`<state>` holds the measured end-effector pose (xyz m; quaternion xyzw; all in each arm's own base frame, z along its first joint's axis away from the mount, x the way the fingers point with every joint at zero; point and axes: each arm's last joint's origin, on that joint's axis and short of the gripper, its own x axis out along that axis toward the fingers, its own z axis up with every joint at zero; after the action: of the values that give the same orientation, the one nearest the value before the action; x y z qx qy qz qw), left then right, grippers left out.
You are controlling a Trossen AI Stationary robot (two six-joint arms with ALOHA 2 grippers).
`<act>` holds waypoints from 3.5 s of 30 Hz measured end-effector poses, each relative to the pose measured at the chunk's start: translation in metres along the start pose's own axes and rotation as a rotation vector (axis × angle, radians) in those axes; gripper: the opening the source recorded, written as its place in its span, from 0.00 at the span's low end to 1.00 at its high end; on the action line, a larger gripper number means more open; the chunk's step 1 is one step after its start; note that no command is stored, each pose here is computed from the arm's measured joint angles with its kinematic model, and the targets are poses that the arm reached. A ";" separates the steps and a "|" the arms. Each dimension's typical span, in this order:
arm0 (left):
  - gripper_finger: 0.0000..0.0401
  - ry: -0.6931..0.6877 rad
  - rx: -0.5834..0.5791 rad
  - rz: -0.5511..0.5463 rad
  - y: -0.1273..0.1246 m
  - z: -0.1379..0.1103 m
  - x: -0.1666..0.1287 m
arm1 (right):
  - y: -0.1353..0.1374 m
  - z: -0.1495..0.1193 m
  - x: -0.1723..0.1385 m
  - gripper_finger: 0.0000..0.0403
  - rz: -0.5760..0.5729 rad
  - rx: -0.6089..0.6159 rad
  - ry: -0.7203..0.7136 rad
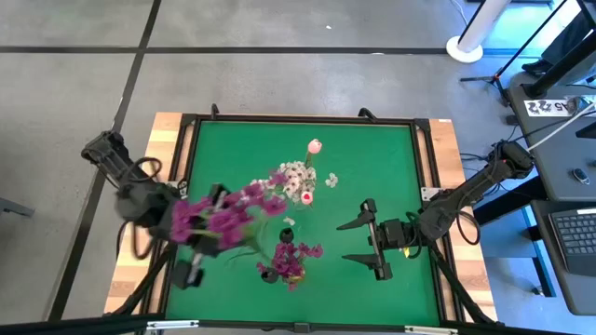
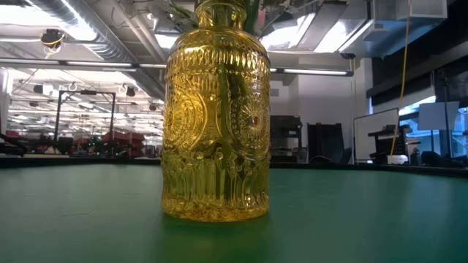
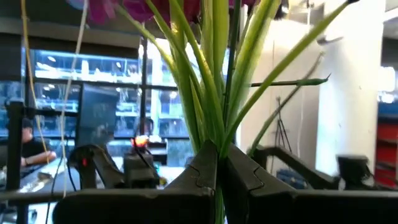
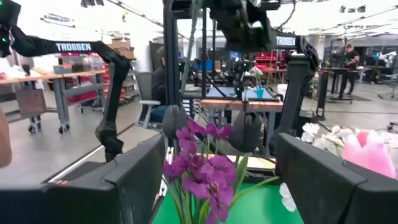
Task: Sort flowers into vase by color
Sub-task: Put the violet flowers into the yellow crystal vase
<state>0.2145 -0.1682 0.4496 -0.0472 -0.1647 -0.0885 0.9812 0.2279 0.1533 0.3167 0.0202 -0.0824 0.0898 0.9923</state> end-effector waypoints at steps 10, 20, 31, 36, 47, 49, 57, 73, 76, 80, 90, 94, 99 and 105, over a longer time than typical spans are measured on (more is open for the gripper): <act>0.00 0.083 0.025 -0.091 -0.055 -0.017 -0.018 | -0.002 -0.005 0.000 0.75 -0.063 -0.012 0.049; 0.00 0.029 0.127 0.036 -0.074 0.002 -0.042 | -0.002 -0.009 0.000 0.75 -0.064 0.009 0.083; 0.00 0.119 0.147 -0.020 -0.109 -0.055 -0.025 | -0.002 -0.010 0.000 0.75 -0.064 0.004 0.093; 0.00 0.119 0.178 -0.011 -0.137 -0.091 -0.023 | -0.002 -0.010 0.000 0.75 -0.064 0.003 0.095; 0.00 0.155 0.160 0.261 -0.128 -0.169 0.013 | -0.002 -0.010 0.000 0.75 -0.065 0.026 0.095; 0.00 0.155 0.185 0.285 -0.123 -0.181 0.020 | -0.002 -0.011 0.000 0.75 -0.065 0.026 0.100; 0.00 0.166 0.293 0.445 -0.099 -0.210 0.038 | -0.002 -0.014 0.000 0.75 -0.066 0.033 0.131; 0.00 0.194 0.412 0.560 -0.101 -0.199 0.030 | -0.001 -0.020 0.002 0.75 -0.084 0.024 0.150; 0.00 0.189 0.406 0.561 -0.097 -0.201 0.034 | -0.001 -0.020 0.002 0.75 -0.084 0.024 0.150; 0.00 0.184 0.393 0.537 -0.092 -0.206 0.039 | -0.001 -0.020 0.002 0.75 -0.084 0.024 0.150; 0.00 0.189 0.366 0.540 -0.087 -0.216 0.034 | -0.001 -0.021 0.002 0.75 -0.083 0.021 0.157; 0.00 0.205 0.338 0.555 -0.083 -0.227 0.027 | -0.001 -0.021 0.002 0.75 -0.083 0.021 0.157; 0.00 0.209 0.325 0.557 -0.082 -0.231 0.023 | -0.001 -0.021 0.002 0.75 -0.082 0.021 0.156; 0.00 0.211 0.290 0.556 -0.079 -0.239 0.018 | -0.001 -0.021 0.002 0.75 -0.082 0.021 0.157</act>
<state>0.2913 -0.2779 0.2357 0.0594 -0.0537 0.2025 0.9760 0.2334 0.1536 0.2965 0.0267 -0.0027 0.0514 0.9983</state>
